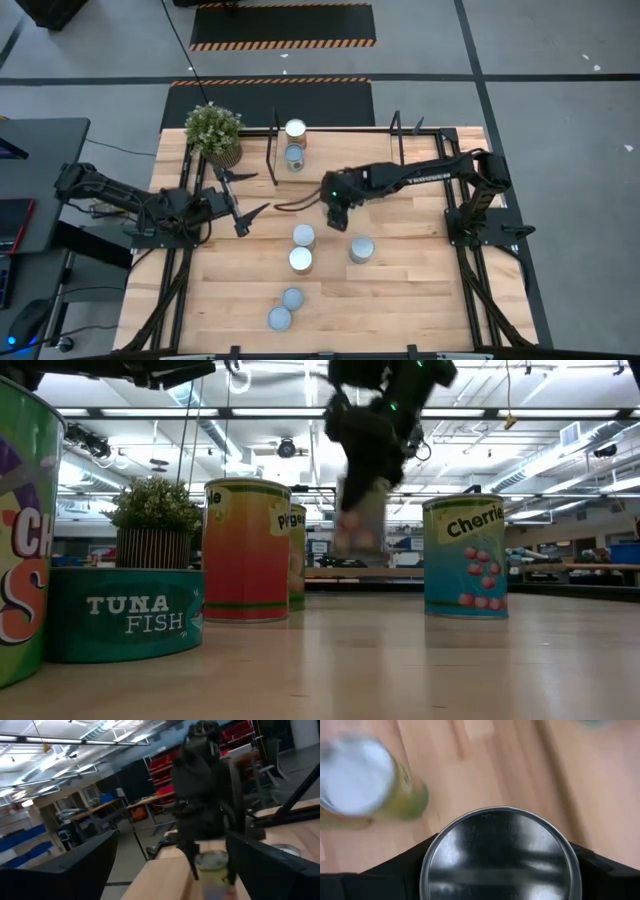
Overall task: Pick and place cans onto a shelf
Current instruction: Put the canned peaches on the shelf
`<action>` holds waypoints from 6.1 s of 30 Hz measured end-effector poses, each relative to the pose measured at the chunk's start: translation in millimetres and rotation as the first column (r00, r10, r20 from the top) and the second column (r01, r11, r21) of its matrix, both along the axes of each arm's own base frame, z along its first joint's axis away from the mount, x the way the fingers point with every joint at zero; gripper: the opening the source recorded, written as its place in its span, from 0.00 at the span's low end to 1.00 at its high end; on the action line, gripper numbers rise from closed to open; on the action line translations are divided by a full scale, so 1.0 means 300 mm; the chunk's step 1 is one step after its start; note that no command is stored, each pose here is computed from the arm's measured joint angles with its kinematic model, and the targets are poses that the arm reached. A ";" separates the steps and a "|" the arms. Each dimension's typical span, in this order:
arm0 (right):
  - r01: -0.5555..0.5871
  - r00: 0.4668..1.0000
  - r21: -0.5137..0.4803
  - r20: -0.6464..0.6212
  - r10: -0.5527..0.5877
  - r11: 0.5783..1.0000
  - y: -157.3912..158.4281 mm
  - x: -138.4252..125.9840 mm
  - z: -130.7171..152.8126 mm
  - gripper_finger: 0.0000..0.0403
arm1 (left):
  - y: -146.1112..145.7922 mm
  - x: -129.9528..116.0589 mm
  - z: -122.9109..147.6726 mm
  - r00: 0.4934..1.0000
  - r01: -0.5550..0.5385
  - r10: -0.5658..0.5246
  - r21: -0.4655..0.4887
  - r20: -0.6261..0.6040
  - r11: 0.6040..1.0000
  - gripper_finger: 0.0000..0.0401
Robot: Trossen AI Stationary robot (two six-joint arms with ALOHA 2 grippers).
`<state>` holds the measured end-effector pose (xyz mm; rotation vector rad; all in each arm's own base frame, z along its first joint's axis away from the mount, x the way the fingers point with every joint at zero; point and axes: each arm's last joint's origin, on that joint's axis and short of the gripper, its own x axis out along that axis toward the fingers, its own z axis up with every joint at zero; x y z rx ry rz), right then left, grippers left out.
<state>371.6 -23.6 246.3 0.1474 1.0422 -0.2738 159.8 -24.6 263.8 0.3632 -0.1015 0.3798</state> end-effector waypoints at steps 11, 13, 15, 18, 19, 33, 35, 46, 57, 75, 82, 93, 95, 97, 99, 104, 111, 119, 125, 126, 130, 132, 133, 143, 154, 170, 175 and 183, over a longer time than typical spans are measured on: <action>-0.063 0.990 -0.154 0.119 0.082 0.986 -0.232 0.020 0.127 0.81 | 0.056 -0.053 -0.002 0.976 0.213 -0.216 -0.062 -0.029 0.975 0.94; -0.050 0.987 -0.148 0.141 0.071 0.988 -0.283 0.012 0.131 0.81 | 0.064 -0.056 -0.002 0.970 0.241 -0.243 -0.069 -0.026 0.968 0.94; -0.038 0.987 -0.153 0.150 0.061 0.987 -0.330 0.000 0.134 0.81 | 0.073 -0.055 -0.003 0.966 0.253 -0.255 -0.075 -0.028 0.965 0.94; -0.030 0.983 -0.160 0.176 0.059 0.987 -0.388 -0.013 0.140 0.81 | 0.090 -0.052 -0.022 0.958 0.286 -0.285 -0.068 0.029 0.956 0.94; -0.031 0.981 -0.161 0.185 0.061 0.986 -0.406 -0.018 0.142 0.81 | 0.097 -0.051 -0.034 0.956 0.291 -0.288 -0.059 0.059 0.955 0.94; -0.045 0.995 -0.032 0.092 0.047 0.999 -0.530 -0.044 0.027 0.81 | 0.167 -0.089 -0.063 0.970 0.219 -0.207 -0.090 0.125 0.972 0.94; -0.064 0.996 -0.012 0.056 0.065 0.998 -0.515 -0.040 0.008 0.81 | 0.166 -0.088 -0.064 0.970 0.222 -0.210 -0.095 0.124 0.970 0.94; -0.040 0.999 -0.061 -0.018 0.039 0.997 -0.513 -0.042 -0.011 0.90 | 0.166 -0.088 -0.061 0.968 0.225 -0.212 -0.091 0.133 0.970 0.94; -0.066 0.998 -0.123 -0.026 0.063 0.990 -0.467 -0.017 0.122 0.98 | 0.166 -0.088 -0.061 0.968 0.225 -0.212 -0.090 0.134 0.970 0.94; 0.112 0.882 -0.325 -0.403 -0.244 0.939 -0.353 -0.092 0.082 0.98 | 0.166 -0.087 -0.066 0.970 0.225 -0.212 -0.102 0.121 0.969 0.94; 0.250 0.889 -0.332 -0.294 -0.352 0.910 -0.434 -0.098 -0.022 0.98 | 0.166 -0.087 -0.066 0.969 0.225 -0.213 -0.104 0.122 0.969 0.94; 0.223 0.942 -0.273 -0.186 -0.279 0.936 -0.327 -0.031 -0.049 0.98 | 0.166 -0.087 -0.066 0.969 0.226 -0.213 -0.103 0.122 0.969 0.94; 0.217 0.944 -0.280 -0.183 -0.274 0.935 -0.316 -0.026 -0.048 0.98 | 0.166 -0.087 -0.066 0.969 0.226 -0.213 -0.103 0.122 0.969 0.94; 0.226 0.944 -0.305 -0.166 -0.286 0.925 -0.318 -0.022 -0.045 0.98 | 0.166 -0.087 -0.066 0.969 0.226 -0.213 -0.104 0.123 0.969 0.94; 0.247 0.940 -0.349 -0.140 -0.311 0.904 -0.332 -0.018 -0.040 0.98 | 0.166 -0.087 -0.066 0.968 0.230 -0.216 -0.112 0.126 0.967 0.94; 0.270 0.950 -0.397 -0.037 -0.309 0.877 -0.364 0.013 -0.030 0.98 | 0.166 -0.087 -0.066 0.967 0.233 -0.218 -0.119 0.129 0.965 0.94; 0.289 0.954 -0.365 0.034 -0.298 0.885 -0.347 0.046 -0.037 0.98 | 0.166 -0.087 -0.065 0.967 0.233 -0.218 -0.119 0.130 0.965 0.94; 0.239 0.971 -0.411 0.094 -0.220 0.880 -0.319 0.076 -0.012 0.98 | 0.166 -0.087 -0.065 0.967 0.234 -0.218 -0.118 0.132 0.965 0.94; 0.238 0.970 -0.444 0.157 -0.186 0.864 -0.350 0.103 -0.011 0.98 | 0.165 -0.087 -0.065 0.967 0.234 -0.219 -0.118 0.131 0.965 0.94; 0.236 0.971 -0.449 0.148 -0.188 0.862 -0.357 0.102 -0.017 0.98 | 0.166 -0.087 -0.065 0.967 0.234 -0.218 -0.118 0.131 0.965 0.94; 0.260 0.965 -0.458 0.163 -0.207 0.850 -0.393 0.107 -0.032 0.98 | 0.165 -0.087 -0.065 0.967 0.234 -0.219 -0.118 0.131 0.965 0.94; 0.280 0.959 -0.460 0.184 -0.217 0.843 -0.410 0.111 -0.036 0.98 | 0.166 -0.087 -0.065 0.967 0.234 -0.218 -0.118 0.131 0.965 0.94; 0.293 0.954 -0.462 0.200 -0.223 0.837 -0.419 0.113 -0.035 0.98 | 0.166 -0.087 -0.065 0.967 0.234 -0.218 -0.119 0.130 0.965 0.94; 0.326 0.940 -0.482 0.254 -0.227 0.813 -0.460 0.116 -0.021 0.98 | 0.165 -0.087 -0.066 0.967 0.234 -0.219 -0.119 0.130 0.965 0.94; 0.220 0.974 -0.544 0.160 -0.157 0.810 -0.429 0.133 0.064 0.98 | 0.165 -0.087 -0.066 0.967 0.234 -0.219 -0.119 0.129 0.965 0.94; 0.143 0.986 -0.598 0.016 -0.167 0.788 -0.456 0.100 0.027 0.98 | 0.166 -0.087 -0.068 0.968 0.233 -0.218 -0.122 0.124 0.965 0.94; 0.155 0.985 -0.595 0.029 -0.173 0.788 -0.471 0.096 0.017 0.98 | 0.166 -0.087 -0.067 0.968 0.233 -0.218 -0.121 0.124 0.965 0.94; 0.106 0.993 -0.573 0.014 -0.119 0.812 -0.412 0.109 0.030 0.98 | 0.166 -0.087 -0.068 0.968 0.233 -0.218 -0.121 0.124 0.965 0.94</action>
